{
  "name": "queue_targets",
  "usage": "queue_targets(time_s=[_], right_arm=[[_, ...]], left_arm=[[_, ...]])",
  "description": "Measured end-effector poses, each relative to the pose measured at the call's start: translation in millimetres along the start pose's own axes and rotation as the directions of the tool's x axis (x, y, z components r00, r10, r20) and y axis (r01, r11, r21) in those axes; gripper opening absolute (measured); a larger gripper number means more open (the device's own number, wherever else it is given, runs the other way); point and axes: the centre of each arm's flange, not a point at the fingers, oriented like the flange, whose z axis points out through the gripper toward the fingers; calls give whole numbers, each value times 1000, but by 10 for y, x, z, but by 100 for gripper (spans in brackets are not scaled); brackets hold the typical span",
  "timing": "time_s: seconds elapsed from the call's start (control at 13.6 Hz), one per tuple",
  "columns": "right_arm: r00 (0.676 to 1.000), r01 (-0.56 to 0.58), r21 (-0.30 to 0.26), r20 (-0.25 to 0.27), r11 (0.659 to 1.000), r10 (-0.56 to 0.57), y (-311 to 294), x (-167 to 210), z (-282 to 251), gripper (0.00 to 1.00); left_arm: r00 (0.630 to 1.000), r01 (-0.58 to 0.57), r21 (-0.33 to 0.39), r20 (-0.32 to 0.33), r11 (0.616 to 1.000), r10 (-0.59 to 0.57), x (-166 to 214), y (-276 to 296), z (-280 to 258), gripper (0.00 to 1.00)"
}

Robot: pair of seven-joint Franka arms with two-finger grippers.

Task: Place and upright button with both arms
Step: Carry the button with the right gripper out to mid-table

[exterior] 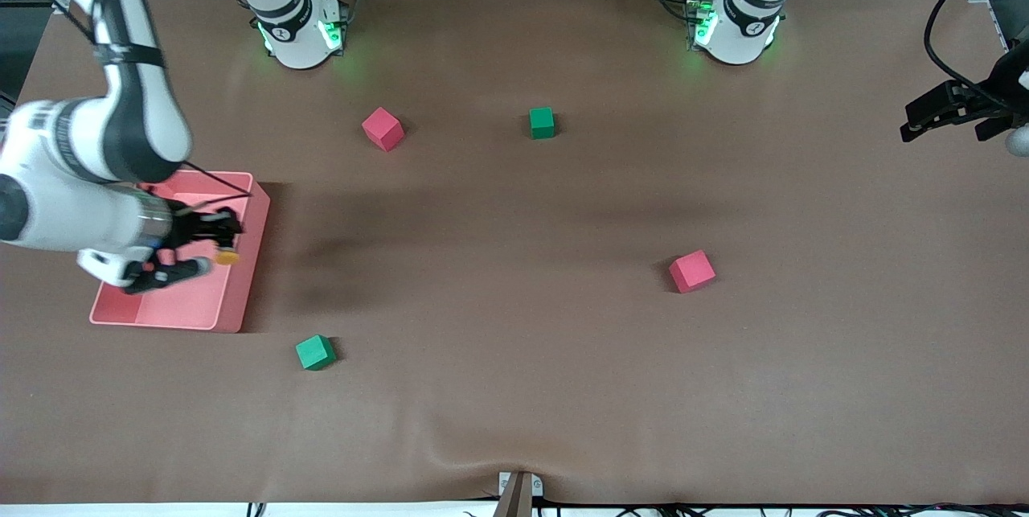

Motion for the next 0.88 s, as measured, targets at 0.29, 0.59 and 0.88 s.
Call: queue_targets(time_s=[0.29,0.59,0.88], right_arm=[[999,-27,17,44,999,26,-1284,600,581,41],[998,-34,36,49,999,32,-2320,1107,1391,41],[995,-94,57,46,994,92,-2976,1280,1938,41]], left_arm=[[1000,-1,0,4,1000,1,10,4,19,100],[1000,-2,0,5,1000,2,15,11,28,100],[1000,-5,0,7,1000,5,19,28,38,100]])
